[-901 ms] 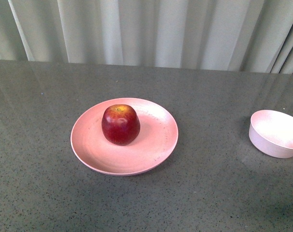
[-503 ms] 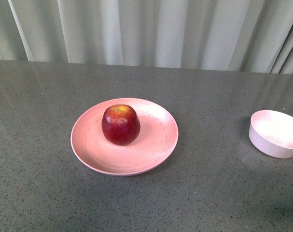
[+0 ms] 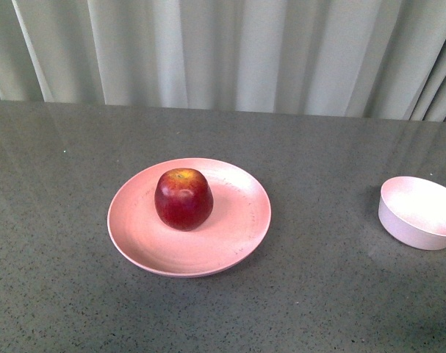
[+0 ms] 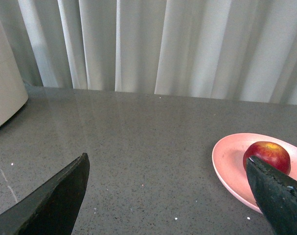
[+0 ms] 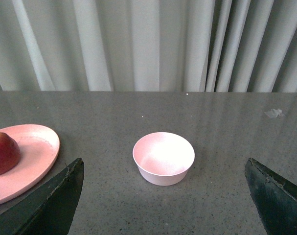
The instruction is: Move apple from plate to bowl
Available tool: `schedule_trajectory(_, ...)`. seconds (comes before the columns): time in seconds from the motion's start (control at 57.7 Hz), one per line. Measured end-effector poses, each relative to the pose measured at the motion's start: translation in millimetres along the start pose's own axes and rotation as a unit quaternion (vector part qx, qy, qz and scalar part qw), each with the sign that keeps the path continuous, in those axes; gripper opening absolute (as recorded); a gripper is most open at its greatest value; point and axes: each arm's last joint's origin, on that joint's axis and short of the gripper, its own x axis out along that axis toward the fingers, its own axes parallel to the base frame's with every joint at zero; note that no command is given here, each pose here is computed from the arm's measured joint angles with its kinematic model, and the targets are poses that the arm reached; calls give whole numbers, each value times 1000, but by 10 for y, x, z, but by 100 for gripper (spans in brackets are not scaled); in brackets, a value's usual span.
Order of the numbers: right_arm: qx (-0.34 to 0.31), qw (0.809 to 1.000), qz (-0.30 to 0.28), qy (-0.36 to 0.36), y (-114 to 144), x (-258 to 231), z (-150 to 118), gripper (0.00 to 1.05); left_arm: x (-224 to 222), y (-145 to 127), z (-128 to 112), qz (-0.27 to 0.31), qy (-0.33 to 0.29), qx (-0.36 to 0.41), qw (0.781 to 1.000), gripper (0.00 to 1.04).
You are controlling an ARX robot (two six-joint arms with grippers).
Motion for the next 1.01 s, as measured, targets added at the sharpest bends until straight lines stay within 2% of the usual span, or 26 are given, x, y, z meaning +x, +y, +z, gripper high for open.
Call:
schedule_trajectory(0.087, 0, 1000, 0, 0, 0, 0, 1, 96, 0, 0, 0, 0, 0, 0, 1000, 96)
schedule_trajectory(0.173, 17, 989, -21, 145, -40, 64, -5, 96, 0, 0, 0, 0, 0, 0, 1000, 96)
schedule_trajectory(0.225, 25, 983, -31, 179, -94, 181, 36, 96, 0, 0, 0, 0, 0, 0, 1000, 96)
schedule_trajectory(0.347, 45, 981, -75, 175, -347, 685, 233, 96, 0, 0, 0, 0, 0, 0, 1000, 96)
schedule_trajectory(0.433, 60, 976, -79, 194, -500, 1118, 228, 96, 0, 0, 0, 0, 0, 0, 1000, 96)
schedule_trajectory(0.537, 83, 964, -72, 243, -591, 1495, 79, 96, 0, 0, 0, 0, 0, 0, 1000, 96)
schedule_trajectory(0.763, 95, 934, -76, 336, -620, 2208, -465, 96, 0, 0, 0, 0, 0, 0, 1000, 96)
schedule_trajectory(1.005, 110, 921, -84, 364, -508, 2433, -696, 96, 0, 0, 0, 0, 0, 0, 1000, 96)
